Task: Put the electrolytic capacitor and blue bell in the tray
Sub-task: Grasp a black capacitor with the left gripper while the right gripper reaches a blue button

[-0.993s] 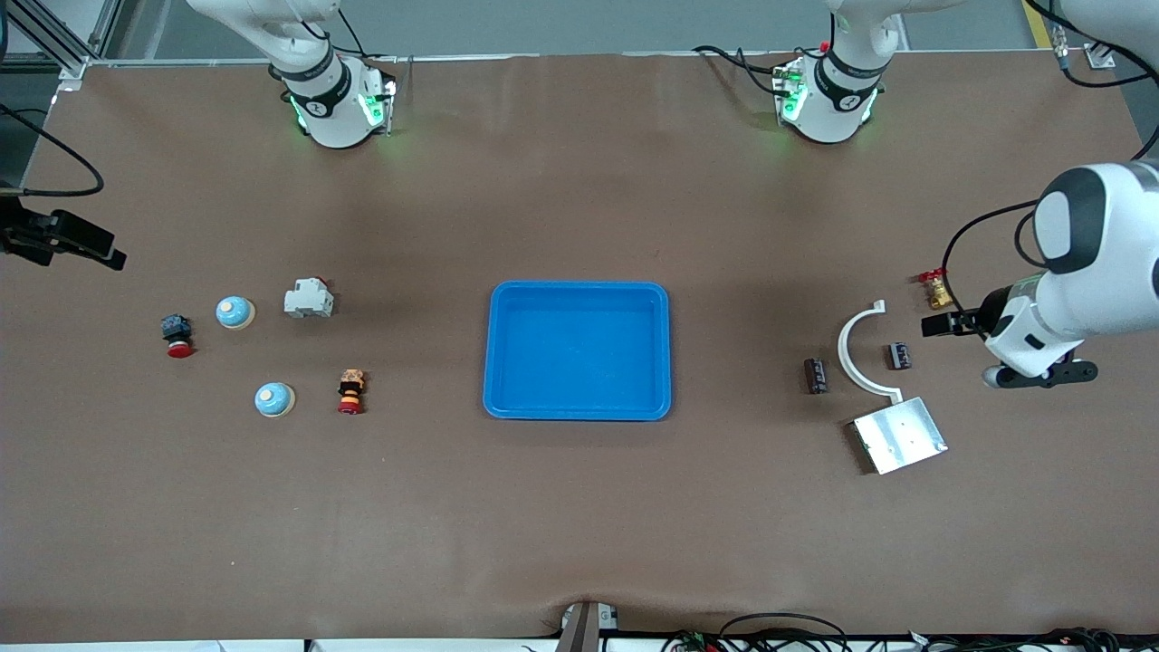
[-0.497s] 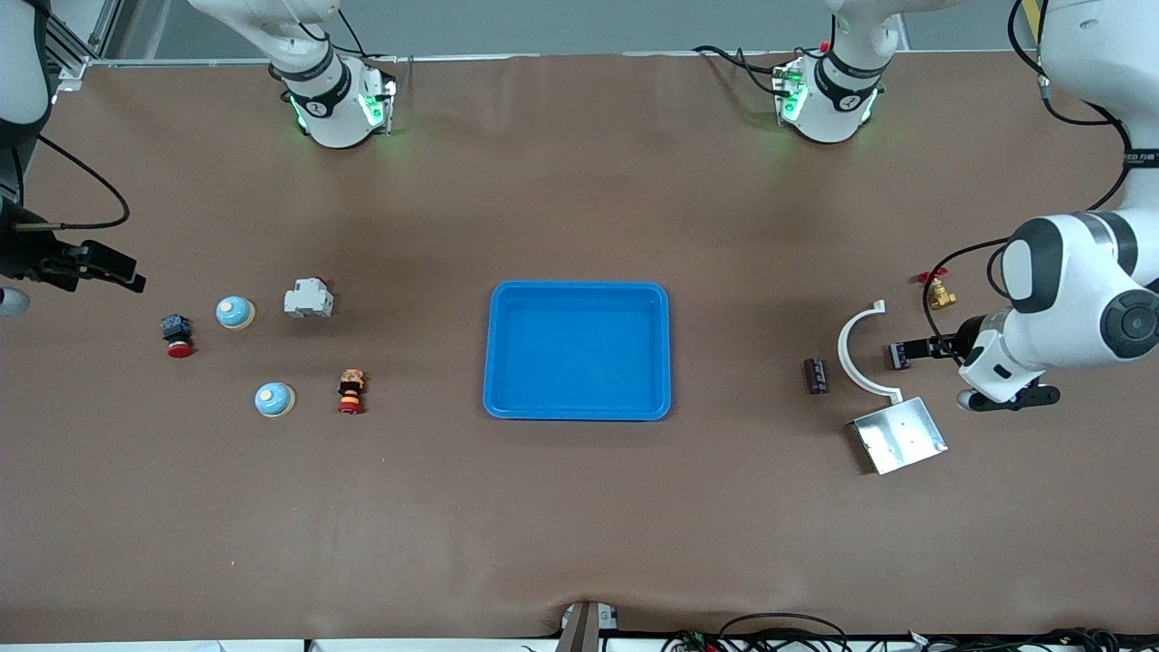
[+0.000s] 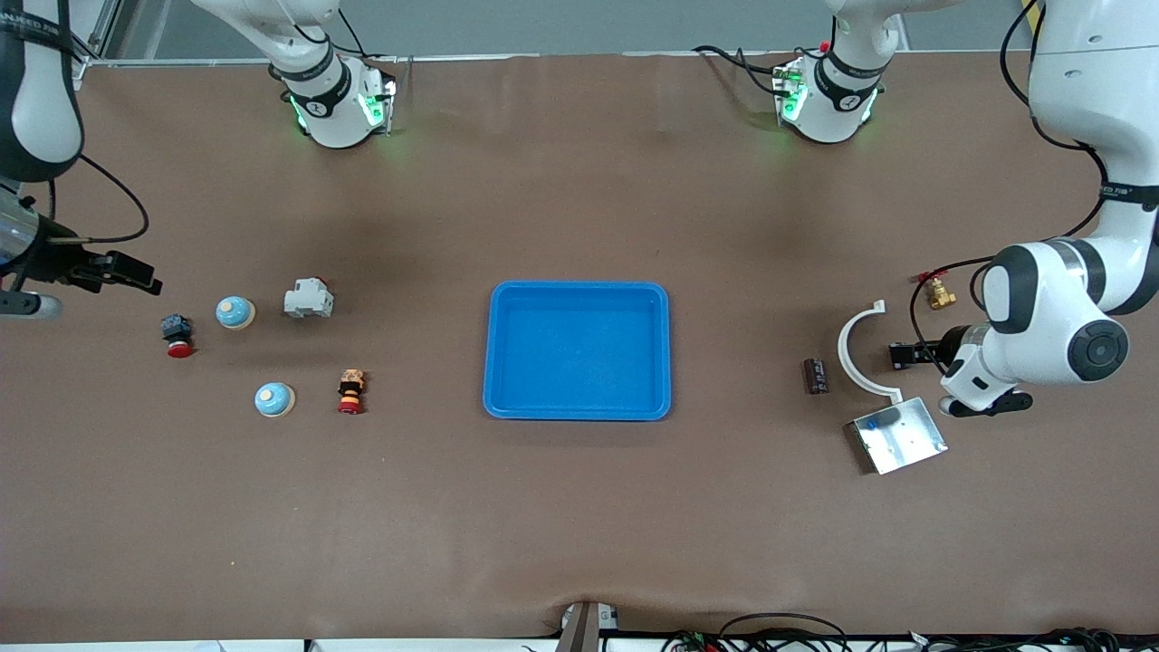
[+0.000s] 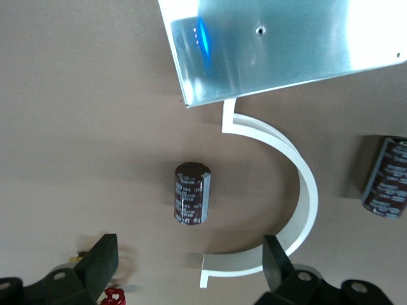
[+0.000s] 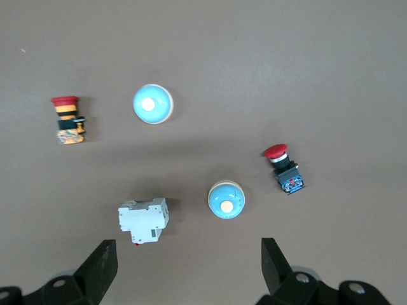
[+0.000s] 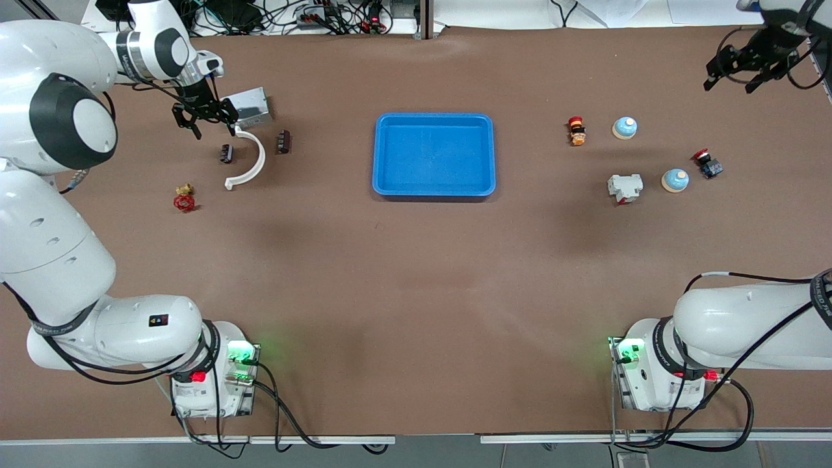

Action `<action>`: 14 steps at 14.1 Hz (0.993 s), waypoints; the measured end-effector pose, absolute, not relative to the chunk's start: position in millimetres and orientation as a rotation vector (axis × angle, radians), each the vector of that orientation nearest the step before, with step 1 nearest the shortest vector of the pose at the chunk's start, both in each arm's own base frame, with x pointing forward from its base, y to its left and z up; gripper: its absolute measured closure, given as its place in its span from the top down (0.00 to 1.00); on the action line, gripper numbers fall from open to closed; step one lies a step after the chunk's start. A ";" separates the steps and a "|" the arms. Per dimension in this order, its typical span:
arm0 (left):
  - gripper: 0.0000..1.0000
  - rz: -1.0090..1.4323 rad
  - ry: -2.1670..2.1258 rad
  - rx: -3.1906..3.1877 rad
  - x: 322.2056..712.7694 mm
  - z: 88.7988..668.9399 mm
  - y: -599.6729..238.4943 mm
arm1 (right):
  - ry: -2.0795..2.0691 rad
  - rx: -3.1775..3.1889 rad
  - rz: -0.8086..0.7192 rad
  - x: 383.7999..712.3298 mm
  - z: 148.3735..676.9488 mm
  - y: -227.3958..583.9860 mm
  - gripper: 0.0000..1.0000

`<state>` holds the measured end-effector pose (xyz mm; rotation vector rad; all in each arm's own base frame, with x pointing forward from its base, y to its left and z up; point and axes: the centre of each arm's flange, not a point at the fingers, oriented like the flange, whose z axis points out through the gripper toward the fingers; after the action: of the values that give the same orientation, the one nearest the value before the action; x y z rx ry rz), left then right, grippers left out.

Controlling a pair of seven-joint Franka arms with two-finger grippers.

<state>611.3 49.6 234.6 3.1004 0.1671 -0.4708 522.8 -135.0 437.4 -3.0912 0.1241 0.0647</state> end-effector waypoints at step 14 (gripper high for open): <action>1.00 -0.518 0.191 3.085 606.2 167.4 58.9 | 0.135 -3.118 -0.036 458.3 306.9 -155.1 1.00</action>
<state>606.2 58.9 167.4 3.0850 0.1912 -0.5180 458.3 -155.1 306.9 -3.1184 0.1347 -0.0363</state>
